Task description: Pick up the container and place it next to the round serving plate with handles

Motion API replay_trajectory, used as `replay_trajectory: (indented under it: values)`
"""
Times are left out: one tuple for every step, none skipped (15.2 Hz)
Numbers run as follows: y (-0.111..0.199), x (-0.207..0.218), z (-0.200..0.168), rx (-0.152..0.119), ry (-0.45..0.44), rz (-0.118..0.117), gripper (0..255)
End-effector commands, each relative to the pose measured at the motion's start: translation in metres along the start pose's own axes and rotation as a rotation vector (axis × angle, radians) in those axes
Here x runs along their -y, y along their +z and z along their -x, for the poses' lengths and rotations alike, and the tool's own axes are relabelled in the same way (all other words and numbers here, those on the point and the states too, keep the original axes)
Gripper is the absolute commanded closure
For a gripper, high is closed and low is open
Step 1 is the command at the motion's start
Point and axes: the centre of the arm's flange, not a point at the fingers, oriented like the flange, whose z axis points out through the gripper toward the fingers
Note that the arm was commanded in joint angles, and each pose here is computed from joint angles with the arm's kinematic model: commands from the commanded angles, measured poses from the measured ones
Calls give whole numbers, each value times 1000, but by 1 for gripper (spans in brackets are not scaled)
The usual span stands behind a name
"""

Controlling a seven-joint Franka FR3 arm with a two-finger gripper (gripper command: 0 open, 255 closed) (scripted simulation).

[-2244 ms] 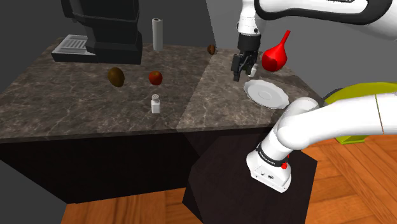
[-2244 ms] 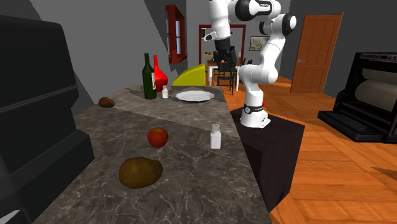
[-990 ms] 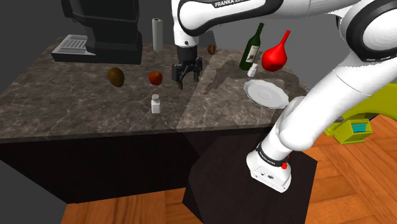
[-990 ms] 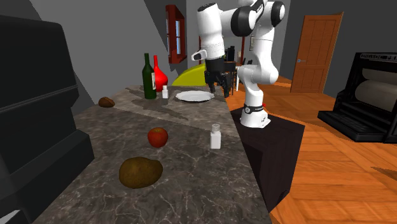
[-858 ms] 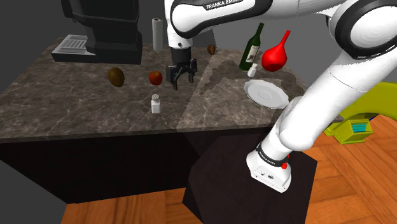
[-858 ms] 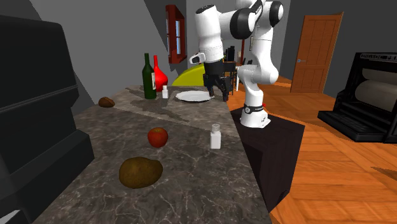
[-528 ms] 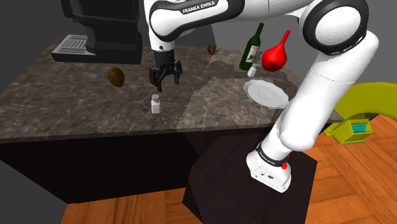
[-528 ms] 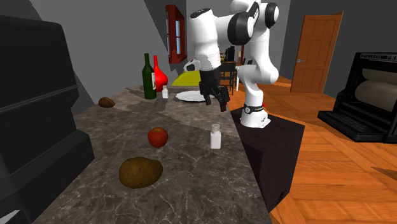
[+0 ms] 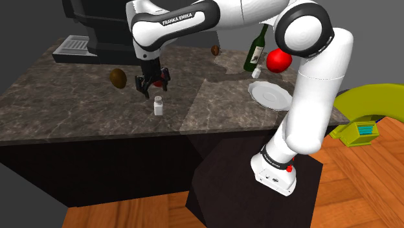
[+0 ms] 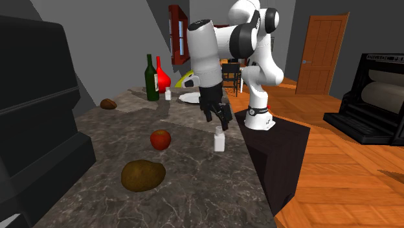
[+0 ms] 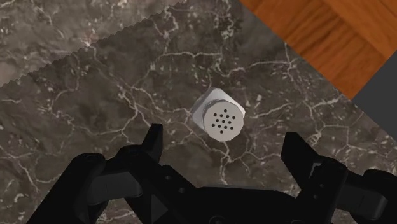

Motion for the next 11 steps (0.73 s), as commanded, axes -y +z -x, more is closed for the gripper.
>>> replay_trajectory:
  values:
    - [10,1,-1,0,0,0,0]
    - [15,1,-1,0,0,0,0]
    - [21,1,-1,0,0,0,0]
    - [26,1,-1,0,0,0,0]
    - [29,1,-1,0,0,0,0]
    - [29,1,-1,0,0,0,0]
    - [29,1,-1,0,0,0,0]
    - [29,1,-1,0,0,0,0]
    - [29,1,-1,0,0,0,0]
    - [29,1,-1,0,0,0,0]
    - [29,1,-1,0,0,0,0]
